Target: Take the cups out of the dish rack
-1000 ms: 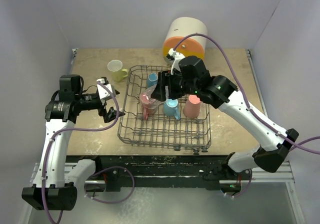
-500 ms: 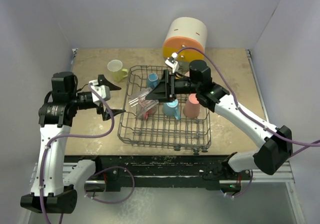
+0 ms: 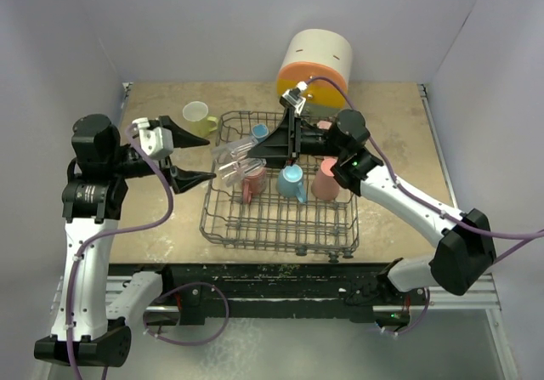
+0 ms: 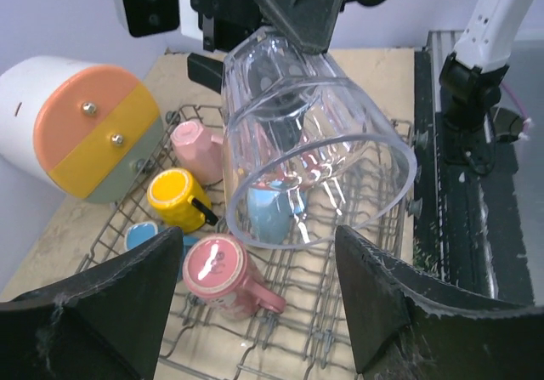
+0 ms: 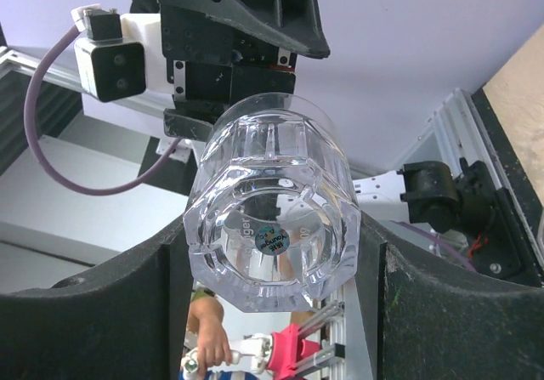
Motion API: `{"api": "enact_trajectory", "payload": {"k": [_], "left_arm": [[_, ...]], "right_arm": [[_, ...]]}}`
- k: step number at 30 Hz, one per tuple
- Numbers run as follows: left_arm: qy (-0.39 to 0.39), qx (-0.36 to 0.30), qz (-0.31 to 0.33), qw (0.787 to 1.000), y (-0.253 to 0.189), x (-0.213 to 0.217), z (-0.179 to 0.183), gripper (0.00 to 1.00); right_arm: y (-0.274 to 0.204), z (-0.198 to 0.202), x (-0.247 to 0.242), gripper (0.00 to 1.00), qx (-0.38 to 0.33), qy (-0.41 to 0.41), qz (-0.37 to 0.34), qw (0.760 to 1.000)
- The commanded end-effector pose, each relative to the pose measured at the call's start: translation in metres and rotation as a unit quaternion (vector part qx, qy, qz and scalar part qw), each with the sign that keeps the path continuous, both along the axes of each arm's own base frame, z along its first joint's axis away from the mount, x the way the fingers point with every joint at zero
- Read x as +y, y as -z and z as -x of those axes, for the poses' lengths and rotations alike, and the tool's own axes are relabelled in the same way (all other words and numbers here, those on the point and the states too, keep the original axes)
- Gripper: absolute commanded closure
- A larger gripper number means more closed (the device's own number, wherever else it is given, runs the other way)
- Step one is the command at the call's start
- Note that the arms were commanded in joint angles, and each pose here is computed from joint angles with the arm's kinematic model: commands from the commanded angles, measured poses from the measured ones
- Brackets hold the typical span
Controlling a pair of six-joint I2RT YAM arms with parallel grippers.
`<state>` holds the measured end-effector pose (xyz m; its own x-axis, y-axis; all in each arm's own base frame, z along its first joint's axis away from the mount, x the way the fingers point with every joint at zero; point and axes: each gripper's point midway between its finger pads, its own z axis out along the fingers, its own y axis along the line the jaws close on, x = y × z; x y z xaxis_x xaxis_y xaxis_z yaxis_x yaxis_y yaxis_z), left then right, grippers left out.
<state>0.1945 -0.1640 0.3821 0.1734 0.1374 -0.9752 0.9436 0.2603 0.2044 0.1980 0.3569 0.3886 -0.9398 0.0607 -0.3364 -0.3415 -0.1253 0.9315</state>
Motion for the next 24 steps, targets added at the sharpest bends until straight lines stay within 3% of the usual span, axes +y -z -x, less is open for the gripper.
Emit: {"api": "enact_trajectory", "payload": {"k": [1,10,16,19,24], "left_arm": [[0.033,-0.005,0.036,0.999,-0.037,-0.007,0.016,0.26],[0.030,0.022,0.048,0.998,-0.040,-0.008,0.012,0.36],[-0.001,0.042,0.055,0.998,-0.031,-0.006,-0.007,0.52],[-0.017,0.050,0.055,0.997,-0.026,-0.004,-0.016,0.63],[-0.027,0.065,0.057,0.996,-0.021,-0.003,-0.021,0.84]], "right_arm": [[-0.024,0.006,-0.003,0.76,-0.017,-0.004,-0.046,0.999],[-0.027,0.013,0.010,0.76,-0.005,-0.014,-0.059,0.998],[-0.039,0.023,0.017,0.75,0.002,-0.026,-0.090,0.996],[-0.038,0.025,0.020,0.68,0.007,-0.026,-0.090,0.996],[-0.028,0.022,0.022,0.49,0.024,-0.018,-0.082,0.996]]}}
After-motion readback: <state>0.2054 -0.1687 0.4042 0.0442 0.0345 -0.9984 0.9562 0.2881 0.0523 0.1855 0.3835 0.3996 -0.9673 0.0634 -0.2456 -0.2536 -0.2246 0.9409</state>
